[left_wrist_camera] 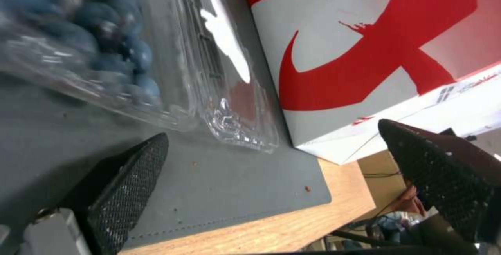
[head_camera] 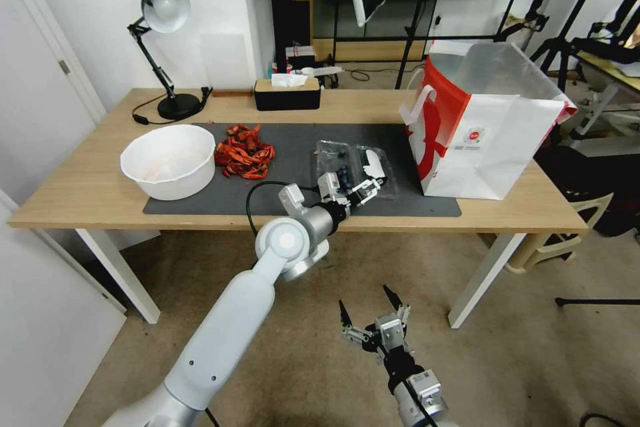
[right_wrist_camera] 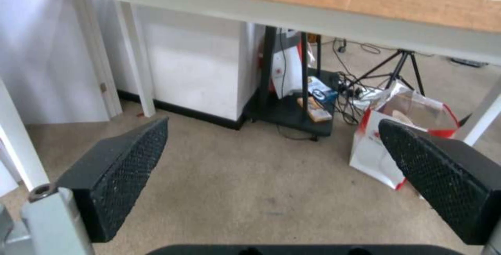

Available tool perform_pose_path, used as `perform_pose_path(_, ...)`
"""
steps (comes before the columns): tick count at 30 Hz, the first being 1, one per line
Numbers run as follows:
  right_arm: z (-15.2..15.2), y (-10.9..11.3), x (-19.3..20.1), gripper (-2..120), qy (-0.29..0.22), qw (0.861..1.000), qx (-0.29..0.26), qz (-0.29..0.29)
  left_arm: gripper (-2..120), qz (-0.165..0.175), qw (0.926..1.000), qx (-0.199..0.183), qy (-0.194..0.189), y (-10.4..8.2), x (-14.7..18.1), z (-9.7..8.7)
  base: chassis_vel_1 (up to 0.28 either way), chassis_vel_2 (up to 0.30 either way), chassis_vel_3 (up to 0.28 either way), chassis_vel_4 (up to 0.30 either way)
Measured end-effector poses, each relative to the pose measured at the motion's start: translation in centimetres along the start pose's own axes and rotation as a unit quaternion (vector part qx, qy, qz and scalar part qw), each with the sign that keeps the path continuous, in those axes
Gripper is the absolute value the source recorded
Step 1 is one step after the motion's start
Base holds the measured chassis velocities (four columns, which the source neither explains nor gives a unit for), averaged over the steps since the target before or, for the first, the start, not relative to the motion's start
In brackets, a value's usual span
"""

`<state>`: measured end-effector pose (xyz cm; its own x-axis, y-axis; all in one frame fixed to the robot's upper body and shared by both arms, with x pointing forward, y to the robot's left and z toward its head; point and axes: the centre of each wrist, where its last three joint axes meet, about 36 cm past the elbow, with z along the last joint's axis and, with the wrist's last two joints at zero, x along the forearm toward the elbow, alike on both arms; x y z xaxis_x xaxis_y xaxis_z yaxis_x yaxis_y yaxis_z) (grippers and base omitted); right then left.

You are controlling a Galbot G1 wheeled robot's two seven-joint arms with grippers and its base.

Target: Close the takeout container lid, then place the container into the takeout bag.

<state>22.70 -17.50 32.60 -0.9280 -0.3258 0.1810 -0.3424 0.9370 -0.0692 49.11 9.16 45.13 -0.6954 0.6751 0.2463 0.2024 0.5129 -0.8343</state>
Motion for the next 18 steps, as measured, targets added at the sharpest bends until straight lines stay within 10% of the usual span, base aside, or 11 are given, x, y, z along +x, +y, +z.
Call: perform_pose_path(18,-0.6,-1.7,0.6,100,-0.038,0.999,-0.006,-0.009,100,0.005,0.9985,-0.047,-0.029,0.7,5.9,-0.6,0.0,0.0,0.0,0.0)
